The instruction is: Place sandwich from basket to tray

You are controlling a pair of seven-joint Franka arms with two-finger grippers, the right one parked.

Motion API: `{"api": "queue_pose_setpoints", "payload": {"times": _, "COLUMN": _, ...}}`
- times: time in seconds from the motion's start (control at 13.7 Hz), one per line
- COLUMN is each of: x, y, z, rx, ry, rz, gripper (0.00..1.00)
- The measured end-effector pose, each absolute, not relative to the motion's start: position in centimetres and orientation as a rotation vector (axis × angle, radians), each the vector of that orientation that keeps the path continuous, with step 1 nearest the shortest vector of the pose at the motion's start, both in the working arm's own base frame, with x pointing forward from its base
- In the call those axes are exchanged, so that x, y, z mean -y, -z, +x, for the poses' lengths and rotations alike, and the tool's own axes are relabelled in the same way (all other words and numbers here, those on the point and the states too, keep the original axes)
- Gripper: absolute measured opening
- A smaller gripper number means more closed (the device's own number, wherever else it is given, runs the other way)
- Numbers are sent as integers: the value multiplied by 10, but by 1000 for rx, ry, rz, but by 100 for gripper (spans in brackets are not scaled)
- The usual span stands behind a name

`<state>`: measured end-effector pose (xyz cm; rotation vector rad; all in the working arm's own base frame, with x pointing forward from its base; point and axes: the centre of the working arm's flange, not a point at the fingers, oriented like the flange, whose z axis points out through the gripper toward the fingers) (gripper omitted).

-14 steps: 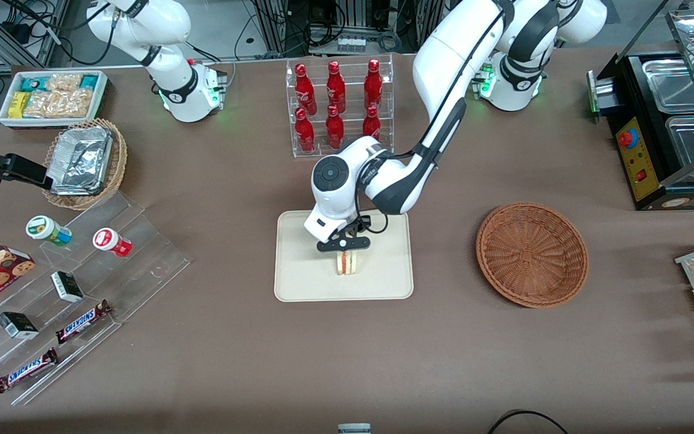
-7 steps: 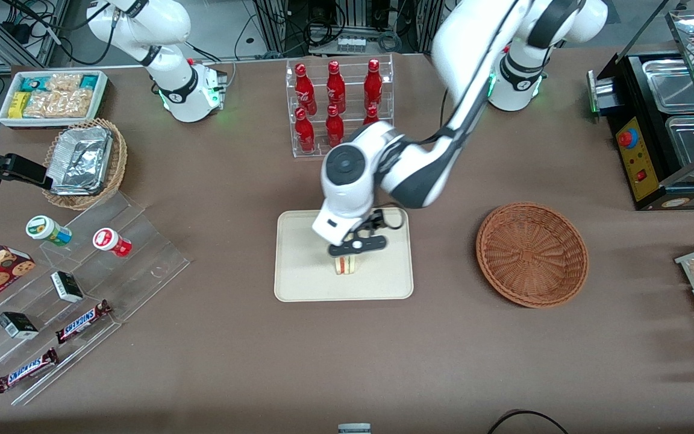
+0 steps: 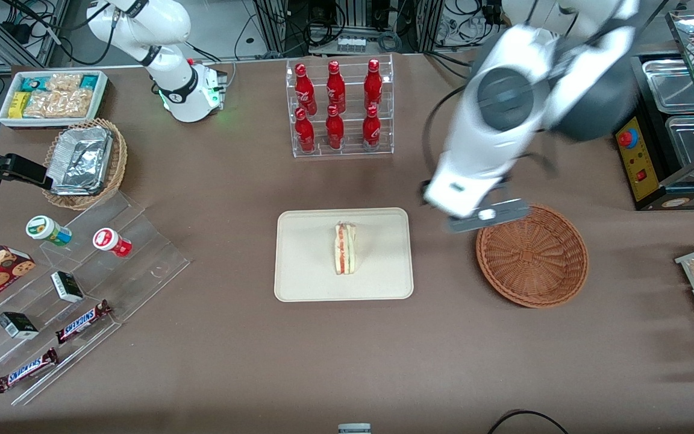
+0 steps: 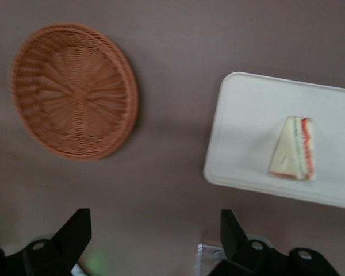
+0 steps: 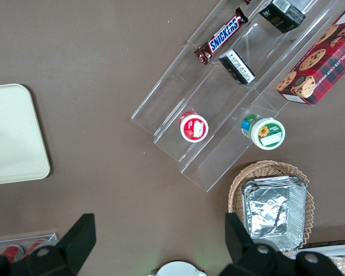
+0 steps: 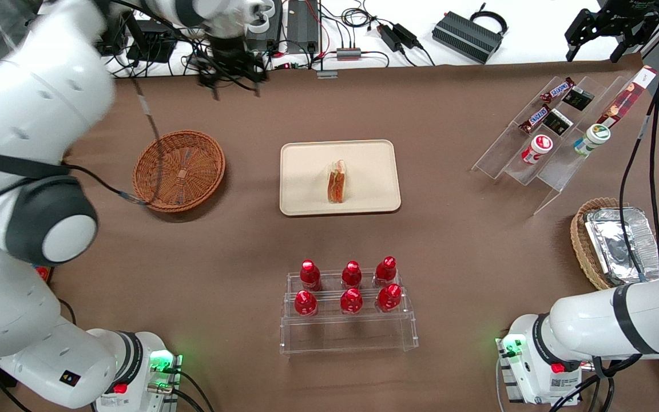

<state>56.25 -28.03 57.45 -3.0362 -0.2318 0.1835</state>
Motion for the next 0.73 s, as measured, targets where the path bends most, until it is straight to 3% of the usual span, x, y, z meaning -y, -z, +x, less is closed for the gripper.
{"api": "queue_pose_setpoints", "payload": {"times": 0.22, "x": 194, "y": -609, "z": 555, "rx": 129, "ry": -190, "rz": -3062, "gripper": 99}}
{"api": "queue_pose_setpoints", "payload": {"times": 0.73, "x": 53, "y": -635, "z": 524, "rx": -119, "ry": -234, "rz": -3097, "gripper": 99}}
